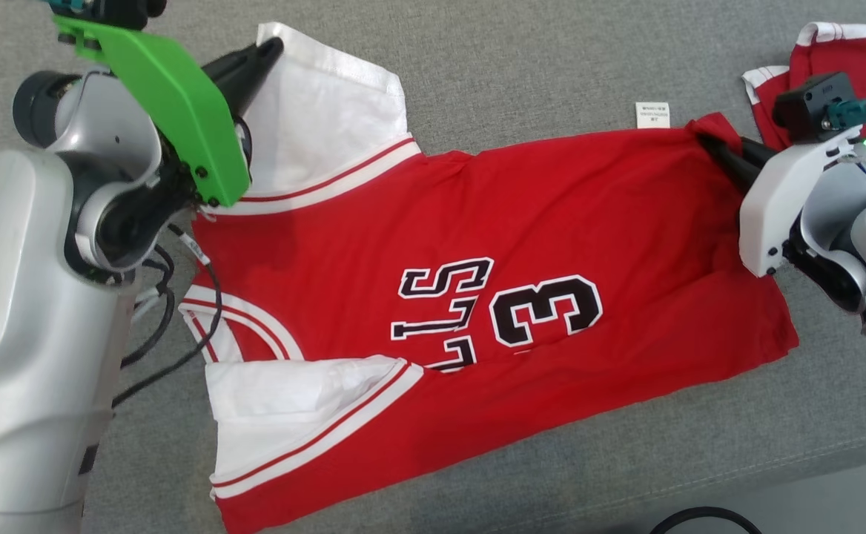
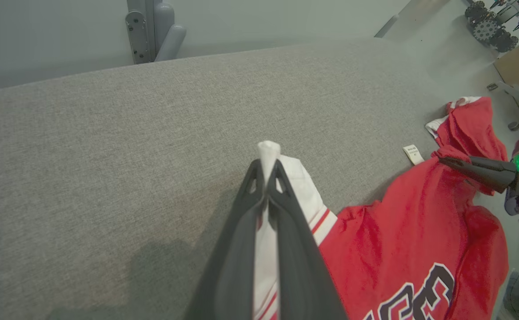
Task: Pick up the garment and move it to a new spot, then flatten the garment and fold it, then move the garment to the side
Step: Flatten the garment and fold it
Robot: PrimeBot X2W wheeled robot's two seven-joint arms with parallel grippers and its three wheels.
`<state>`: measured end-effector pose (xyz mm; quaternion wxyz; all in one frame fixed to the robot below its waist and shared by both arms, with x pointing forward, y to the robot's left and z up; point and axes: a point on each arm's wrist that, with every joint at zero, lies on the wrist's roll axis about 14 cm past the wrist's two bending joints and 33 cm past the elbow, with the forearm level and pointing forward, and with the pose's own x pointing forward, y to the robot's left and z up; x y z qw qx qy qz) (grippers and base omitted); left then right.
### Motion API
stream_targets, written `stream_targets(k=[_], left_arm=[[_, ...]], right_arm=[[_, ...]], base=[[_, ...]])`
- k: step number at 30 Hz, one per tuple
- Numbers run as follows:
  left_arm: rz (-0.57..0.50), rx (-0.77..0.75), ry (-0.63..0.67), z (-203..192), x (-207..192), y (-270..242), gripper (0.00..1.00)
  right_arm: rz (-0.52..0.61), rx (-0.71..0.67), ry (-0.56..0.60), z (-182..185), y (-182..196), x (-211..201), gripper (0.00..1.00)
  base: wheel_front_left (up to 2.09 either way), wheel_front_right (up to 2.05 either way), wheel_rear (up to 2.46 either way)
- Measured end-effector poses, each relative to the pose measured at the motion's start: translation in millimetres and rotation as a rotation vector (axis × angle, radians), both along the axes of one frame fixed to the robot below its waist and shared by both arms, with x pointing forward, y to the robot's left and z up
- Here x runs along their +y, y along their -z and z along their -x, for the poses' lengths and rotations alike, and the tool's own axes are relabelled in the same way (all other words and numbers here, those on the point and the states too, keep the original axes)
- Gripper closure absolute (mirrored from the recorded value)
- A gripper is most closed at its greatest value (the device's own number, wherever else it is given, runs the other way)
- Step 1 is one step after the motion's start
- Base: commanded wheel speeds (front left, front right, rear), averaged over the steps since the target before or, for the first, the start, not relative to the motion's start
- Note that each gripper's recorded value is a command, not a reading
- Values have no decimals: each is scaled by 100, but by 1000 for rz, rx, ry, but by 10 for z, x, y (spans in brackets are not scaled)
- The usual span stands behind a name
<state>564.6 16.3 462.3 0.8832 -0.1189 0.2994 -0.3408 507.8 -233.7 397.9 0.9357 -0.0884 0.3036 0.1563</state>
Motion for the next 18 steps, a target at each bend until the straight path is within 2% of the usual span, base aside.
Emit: stream_targets(k=[6,10,18], left_arm=[[130,-104,0,491,60,-606,100],[180,-147,-29,761,167,-868,100],[230,-125,-80,1318,319,-944,100]], right_arm=[[40,-64,-29,202,-137,-91,100],[78,-138,-78,177,-238,-50,100],[117,-287,-166,80,-407,115,100]], base=[[0,0,0],[0,0,0],[0,0,0]])
